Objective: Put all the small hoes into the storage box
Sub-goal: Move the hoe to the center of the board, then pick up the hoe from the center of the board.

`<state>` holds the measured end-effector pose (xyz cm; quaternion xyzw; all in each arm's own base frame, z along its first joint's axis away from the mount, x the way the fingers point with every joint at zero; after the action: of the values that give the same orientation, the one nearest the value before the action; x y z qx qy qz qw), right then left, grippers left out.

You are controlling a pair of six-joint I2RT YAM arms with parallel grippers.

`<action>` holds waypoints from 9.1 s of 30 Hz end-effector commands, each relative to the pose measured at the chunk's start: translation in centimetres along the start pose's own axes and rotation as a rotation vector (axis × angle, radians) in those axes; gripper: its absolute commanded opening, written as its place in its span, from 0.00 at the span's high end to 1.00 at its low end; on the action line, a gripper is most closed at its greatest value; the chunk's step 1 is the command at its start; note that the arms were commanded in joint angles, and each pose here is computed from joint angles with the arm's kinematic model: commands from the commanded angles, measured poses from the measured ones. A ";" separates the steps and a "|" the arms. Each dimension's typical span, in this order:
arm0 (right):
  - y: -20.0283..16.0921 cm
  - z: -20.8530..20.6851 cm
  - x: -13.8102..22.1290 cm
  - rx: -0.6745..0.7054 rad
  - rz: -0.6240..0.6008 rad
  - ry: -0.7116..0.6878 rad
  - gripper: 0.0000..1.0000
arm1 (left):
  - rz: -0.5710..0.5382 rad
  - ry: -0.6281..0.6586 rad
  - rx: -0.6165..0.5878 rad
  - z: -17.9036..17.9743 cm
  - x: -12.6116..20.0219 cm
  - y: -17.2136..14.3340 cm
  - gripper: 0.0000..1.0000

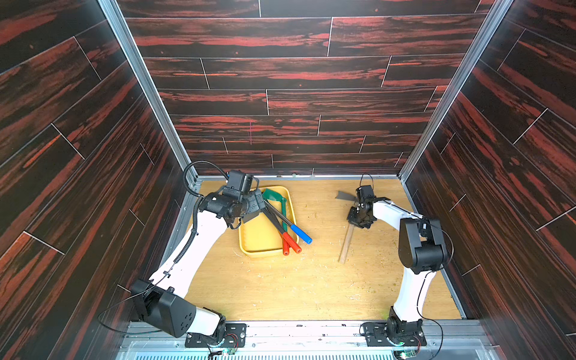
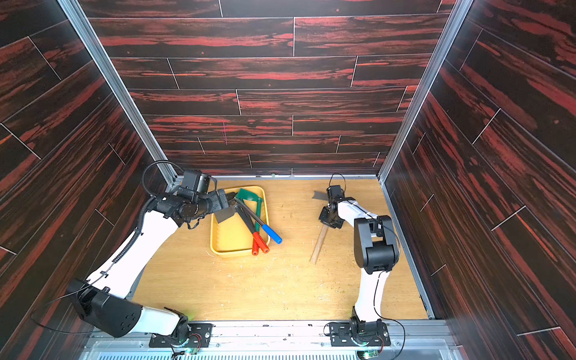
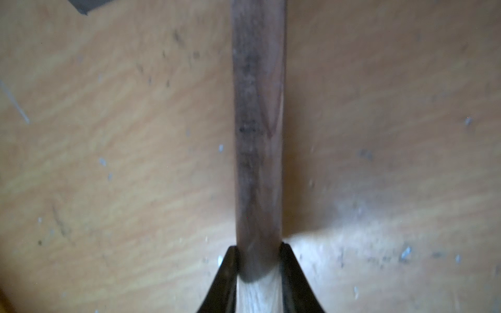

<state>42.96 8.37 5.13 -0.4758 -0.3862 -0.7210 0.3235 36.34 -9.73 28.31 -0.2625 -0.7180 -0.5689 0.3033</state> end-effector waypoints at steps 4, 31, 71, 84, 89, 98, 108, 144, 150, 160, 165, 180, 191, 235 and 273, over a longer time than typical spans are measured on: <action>-3.0 -1.3 1.0 -0.003 0.046 -0.039 0.80 | -0.015 0.003 0.009 0.5 0.9 0.0 0.01; -9.0 2.1 1.3 0.052 0.058 -0.063 0.77 | -0.030 0.021 -0.006 0.5 1.9 0.1 0.01; -1.2 -1.8 22.5 -0.060 -0.371 0.057 0.57 | 0.040 -0.103 -0.445 -18.8 -1.2 -0.4 0.04; -0.3 -4.8 27.2 -0.157 -0.500 0.082 0.60 | 0.117 -0.168 -0.554 -26.4 -3.9 -6.9 0.10; -0.3 -5.1 27.7 -0.163 -0.512 0.080 0.60 | 0.163 -0.175 -0.585 -27.7 -5.5 -9.6 0.12; -0.6 -5.1 27.3 -0.172 -0.500 0.094 0.61 | 0.253 -0.172 -0.648 -28.8 -8.4 -13.8 0.15; -0.8 -4.7 26.4 -0.171 -0.469 0.115 0.61 | 0.352 -0.192 -0.691 -29.5 -11.1 -17.7 0.16; -1.8 3.3 5.4 -0.002 0.001 0.145 0.61 | -0.008 -0.127 -0.427 -19.8 1.2 -2.7 0.12; -1.6 4.3 2.7 0.021 0.028 0.109 0.61 | -0.007 -0.127 -0.411 -19.0 1.5 -2.8 0.11; -1.4 3.1 0.7 0.042 0.032 0.005 0.61 | -0.003 -0.132 -0.396 -18.6 1.3 -2.8 0.11; -1.2 3.0 -0.3 0.046 0.035 -0.014 0.61 | -0.003 -0.135 -0.397 -18.7 1.3 -2.8 0.11; -3.8 3.5 -1.3 -0.046 0.070 0.003 0.86 | -0.005 -0.133 -0.398 -18.3 1.6 -2.8 0.11; -7.4 2.5 0.8 -0.166 0.034 -0.038 0.90 | 0.002 -0.145 -0.399 -18.4 1.5 -3.0 0.11; 0.0 -5.2 23.2 -0.203 -0.367 0.186 0.61 | 0.366 -0.255 -0.695 -29.8 -9.2 -17.3 0.13; -0.4 -6.2 22.3 -0.237 -0.349 0.177 0.63 | 0.569 -0.242 -0.743 -29.3 -15.3 -25.2 0.36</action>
<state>32.85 1.24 24.29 -0.3734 -0.3472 -0.8433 0.1699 33.04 -44.34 6.32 -0.5931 -0.4094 -0.6507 0.2390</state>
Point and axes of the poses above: each gripper's point midway between its finger pads, its own x axis back along the fingers, its own z axis along the line the jaws close on, y = z × x, the point moved 2 cm from there along x, back along the fingers, and after that the axes turned 8 degrees about -x, right-handed, at the moved point
